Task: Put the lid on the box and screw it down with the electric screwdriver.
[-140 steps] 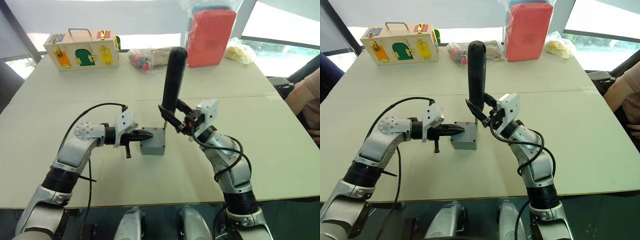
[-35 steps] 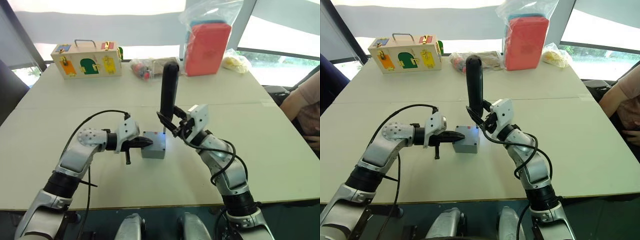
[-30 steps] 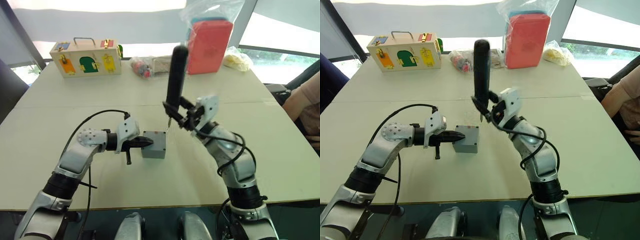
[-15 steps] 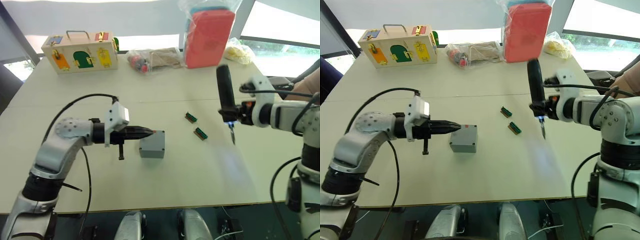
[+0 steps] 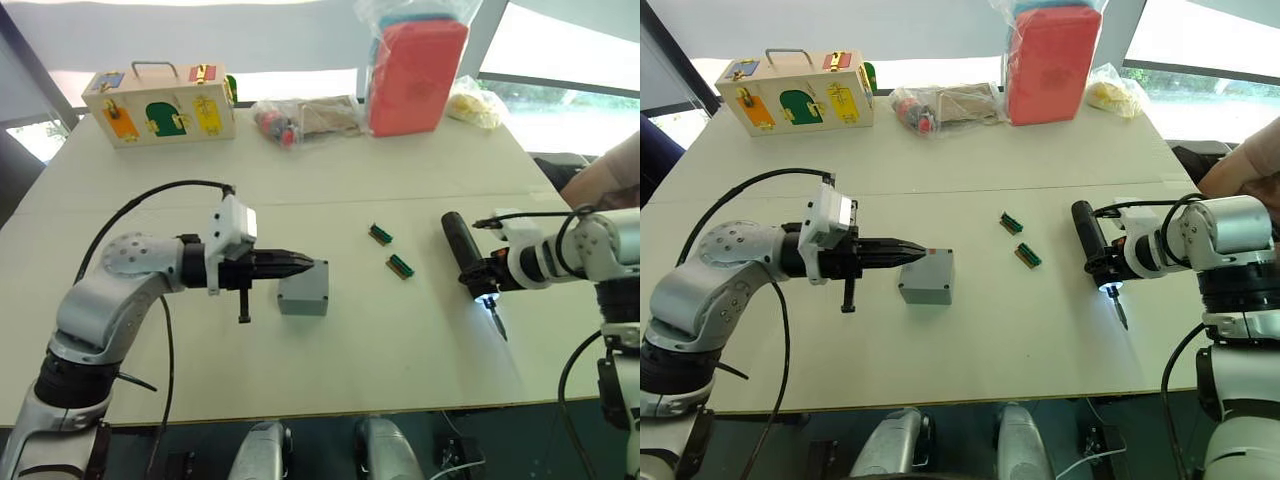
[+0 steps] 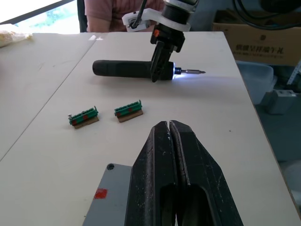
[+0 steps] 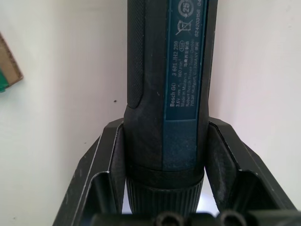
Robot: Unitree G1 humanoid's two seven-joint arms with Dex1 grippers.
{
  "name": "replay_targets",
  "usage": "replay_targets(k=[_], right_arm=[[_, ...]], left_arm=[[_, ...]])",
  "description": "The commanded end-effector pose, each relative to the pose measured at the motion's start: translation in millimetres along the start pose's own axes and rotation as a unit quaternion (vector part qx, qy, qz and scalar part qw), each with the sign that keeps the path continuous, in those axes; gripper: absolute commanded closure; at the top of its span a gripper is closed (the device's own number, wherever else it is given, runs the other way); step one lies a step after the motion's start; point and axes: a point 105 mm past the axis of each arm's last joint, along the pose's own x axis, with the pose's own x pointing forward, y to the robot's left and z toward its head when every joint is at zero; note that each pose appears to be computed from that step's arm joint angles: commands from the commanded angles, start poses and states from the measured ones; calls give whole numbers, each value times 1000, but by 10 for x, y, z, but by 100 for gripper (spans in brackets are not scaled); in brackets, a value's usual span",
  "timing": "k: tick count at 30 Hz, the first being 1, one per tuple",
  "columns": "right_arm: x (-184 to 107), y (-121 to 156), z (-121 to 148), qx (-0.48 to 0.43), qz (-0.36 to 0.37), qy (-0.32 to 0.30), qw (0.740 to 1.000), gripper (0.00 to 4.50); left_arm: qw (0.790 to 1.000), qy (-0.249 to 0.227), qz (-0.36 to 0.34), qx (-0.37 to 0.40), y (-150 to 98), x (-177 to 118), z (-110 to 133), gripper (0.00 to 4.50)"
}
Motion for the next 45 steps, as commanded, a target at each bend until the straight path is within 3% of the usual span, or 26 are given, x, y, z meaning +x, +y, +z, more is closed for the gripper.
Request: replay_targets(k=[1,2,6,10,16,19,23,29,30,37,45], right_arm=[[-43,-52,140,-9,-12,-24,1000,169],[-57,-40,164,-15,-9,-29,999,158],[-177,0,258,-29,1,-48,998,8],[-426,98,434,-96,4,-101,990,3],[-819,663,655,-240,88,-232,939,3],[-785,1069,539,-289,158,-278,902,63],[-544,1370,317,-303,193,-292,886,179],[-153,1663,37,-293,223,-288,884,431],[-72,1733,-25,-291,232,-284,884,449],[174,2022,-201,-299,257,-273,877,449],[230,2186,-318,-312,273,-256,873,449]], left_arm=[[1000,2,10,24,21,-39,85,450],[1000,4,13,22,27,-47,71,450],[999,16,25,14,66,-95,3,450],[998,40,44,6,118,-212,-105,450],[993,84,78,-24,156,-413,-393,450],[989,109,93,-41,162,-433,-643,450],[986,122,99,-57,162,-466,-830,450],[984,132,98,-62,147,-413,-1027,450],[984,132,99,-61,162,-368,-1060,450],[986,128,96,-51,254,-199,-1139,450],[988,110,102,-37,405,3,-1162,450]])
